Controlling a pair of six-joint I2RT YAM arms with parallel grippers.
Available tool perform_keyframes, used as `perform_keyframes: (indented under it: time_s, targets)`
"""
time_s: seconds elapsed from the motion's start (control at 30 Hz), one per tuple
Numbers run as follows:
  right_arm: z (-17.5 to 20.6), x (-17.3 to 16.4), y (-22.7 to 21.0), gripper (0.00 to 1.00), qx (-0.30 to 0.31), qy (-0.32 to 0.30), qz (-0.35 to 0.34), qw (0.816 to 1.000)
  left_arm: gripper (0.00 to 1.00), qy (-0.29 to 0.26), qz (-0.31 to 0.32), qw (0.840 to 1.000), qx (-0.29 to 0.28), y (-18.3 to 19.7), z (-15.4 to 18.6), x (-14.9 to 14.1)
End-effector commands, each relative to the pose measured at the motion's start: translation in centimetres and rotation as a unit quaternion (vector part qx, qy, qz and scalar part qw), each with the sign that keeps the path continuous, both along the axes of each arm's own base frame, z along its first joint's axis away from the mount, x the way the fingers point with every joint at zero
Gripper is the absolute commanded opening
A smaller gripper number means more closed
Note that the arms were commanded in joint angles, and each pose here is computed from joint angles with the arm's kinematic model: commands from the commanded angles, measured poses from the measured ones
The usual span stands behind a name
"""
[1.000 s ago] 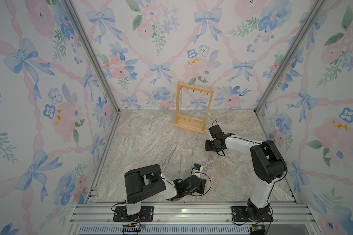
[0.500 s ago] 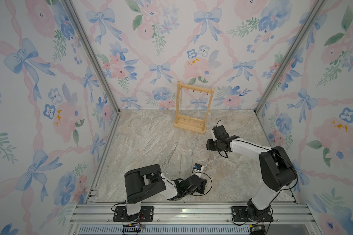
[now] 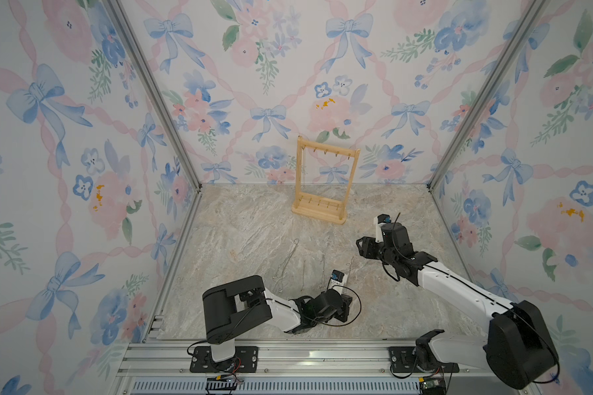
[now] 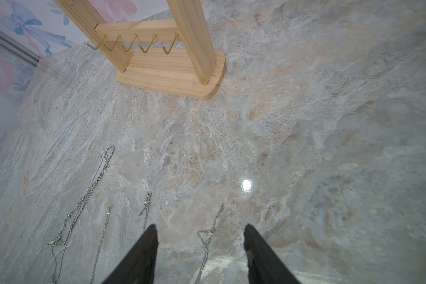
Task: Take the necklace off the jewelry display stand
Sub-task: Place the necklace at the center of the board.
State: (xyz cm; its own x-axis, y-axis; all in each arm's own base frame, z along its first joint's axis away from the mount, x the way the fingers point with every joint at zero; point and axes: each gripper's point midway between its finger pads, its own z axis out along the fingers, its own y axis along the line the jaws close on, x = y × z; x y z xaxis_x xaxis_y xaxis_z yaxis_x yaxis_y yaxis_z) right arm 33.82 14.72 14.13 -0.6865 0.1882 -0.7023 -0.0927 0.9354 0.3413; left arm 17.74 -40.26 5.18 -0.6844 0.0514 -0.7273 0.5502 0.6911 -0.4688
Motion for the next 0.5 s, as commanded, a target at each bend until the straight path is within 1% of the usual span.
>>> perform_keyframes:
  time_s: [0.0,0.13,0.27,0.47]
  targets:
    - [1.3,0.1,-1.7,0.58,0.004,-0.040,-0.033,0.999,0.16,-0.027,0.010,1.000,0.012,0.5,1.6,0.9]
    - [2.7,-0.6,-3.2,0.60,0.020,-0.087,-0.054,0.994,0.18,-0.056,0.020,0.998,0.010,1.1,3.9,1.6]
    - [4.0,-1.5,-4.6,0.61,0.039,-0.133,-0.071,0.988,0.23,-0.101,0.039,0.994,0.011,2.4,7.3,2.7]
    - [6.1,-2.8,-5.5,0.60,0.072,-0.200,-0.071,0.975,0.43,-0.164,0.083,0.983,0.002,5.7,12.7,4.6]
